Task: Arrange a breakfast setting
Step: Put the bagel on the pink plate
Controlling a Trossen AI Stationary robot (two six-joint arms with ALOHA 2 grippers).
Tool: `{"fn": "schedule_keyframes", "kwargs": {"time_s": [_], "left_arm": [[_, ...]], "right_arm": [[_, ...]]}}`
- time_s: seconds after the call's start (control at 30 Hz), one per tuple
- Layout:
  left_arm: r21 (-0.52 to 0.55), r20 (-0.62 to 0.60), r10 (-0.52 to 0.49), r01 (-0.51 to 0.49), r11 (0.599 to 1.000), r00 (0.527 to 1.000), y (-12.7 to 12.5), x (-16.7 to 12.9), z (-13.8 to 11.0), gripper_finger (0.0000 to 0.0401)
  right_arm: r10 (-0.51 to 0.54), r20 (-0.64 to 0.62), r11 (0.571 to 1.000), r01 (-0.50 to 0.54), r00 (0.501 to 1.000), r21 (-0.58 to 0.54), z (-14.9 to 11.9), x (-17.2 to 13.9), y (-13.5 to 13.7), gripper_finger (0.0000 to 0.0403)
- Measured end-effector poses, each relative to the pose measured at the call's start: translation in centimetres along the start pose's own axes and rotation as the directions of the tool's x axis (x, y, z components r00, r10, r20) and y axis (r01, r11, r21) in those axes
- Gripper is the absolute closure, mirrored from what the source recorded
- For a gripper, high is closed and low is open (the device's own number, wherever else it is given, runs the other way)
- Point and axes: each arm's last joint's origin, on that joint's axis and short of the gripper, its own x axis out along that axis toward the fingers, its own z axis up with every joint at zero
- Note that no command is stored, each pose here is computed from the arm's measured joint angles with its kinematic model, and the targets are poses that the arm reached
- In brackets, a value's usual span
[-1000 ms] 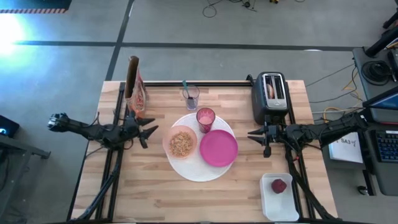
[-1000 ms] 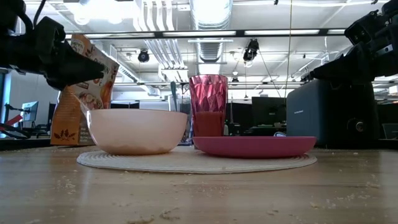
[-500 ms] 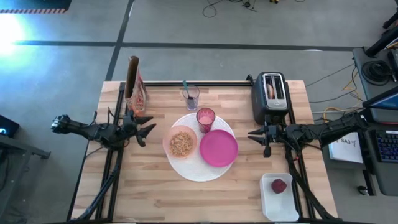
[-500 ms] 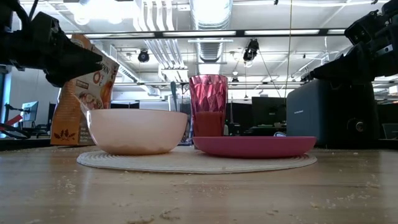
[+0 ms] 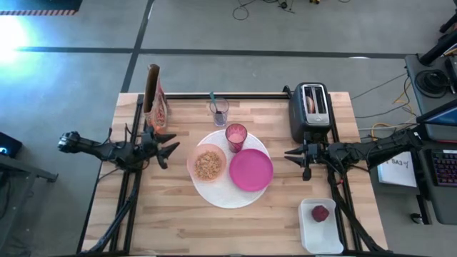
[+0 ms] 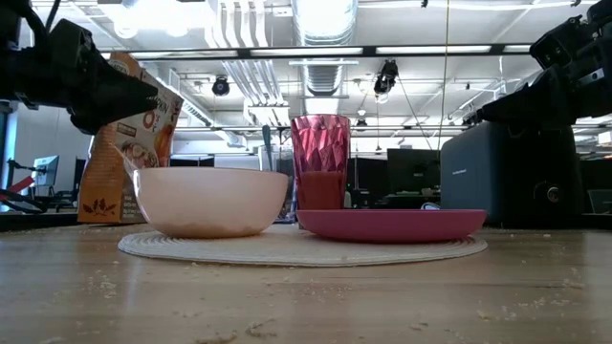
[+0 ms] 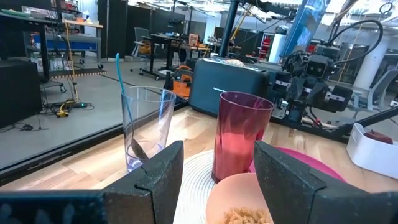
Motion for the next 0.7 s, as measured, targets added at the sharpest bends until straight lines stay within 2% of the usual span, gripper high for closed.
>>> {"fn": "schedule_keyframes", "kwargs": {"time_s": [0.3, 0.43, 0.6, 0.7], "left_arm": [[0.009, -0.01, 0.002, -0.002, 1.0, 1.0, -0.06, 0.08, -0.08, 0.0223], [0.013, -0.015, 0.003, -0.002, 1.0, 1.0, -0.08, 0.12, -0.13, 0.0223], [0.019, -0.021, 0.004, -0.003, 1.0, 1.0, -0.11, 0.16, -0.19, 0.0223], [0.021, -0.023, 0.004, -0.004, 1.0, 1.0, -0.12, 0.17, -0.21, 0.0223]], "right_arm": [[0.0, 0.0, 1.0, 0.0, 1.0, 0.001, 0.01, 0.0, 0.0, 0.0335], [0.0, 0.0, 0.999, 0.0, 1.0, 0.053, 0.0, 0.0, 0.0, 0.0335], [-0.001, -0.016, 0.998, 0.002, 1.0, 0.058, -0.15, 0.04, 0.01, 0.0335], [-0.001, -0.018, 0.99, 0.003, 1.0, 0.142, -0.18, 0.05, 0.01, 0.0335]]}}
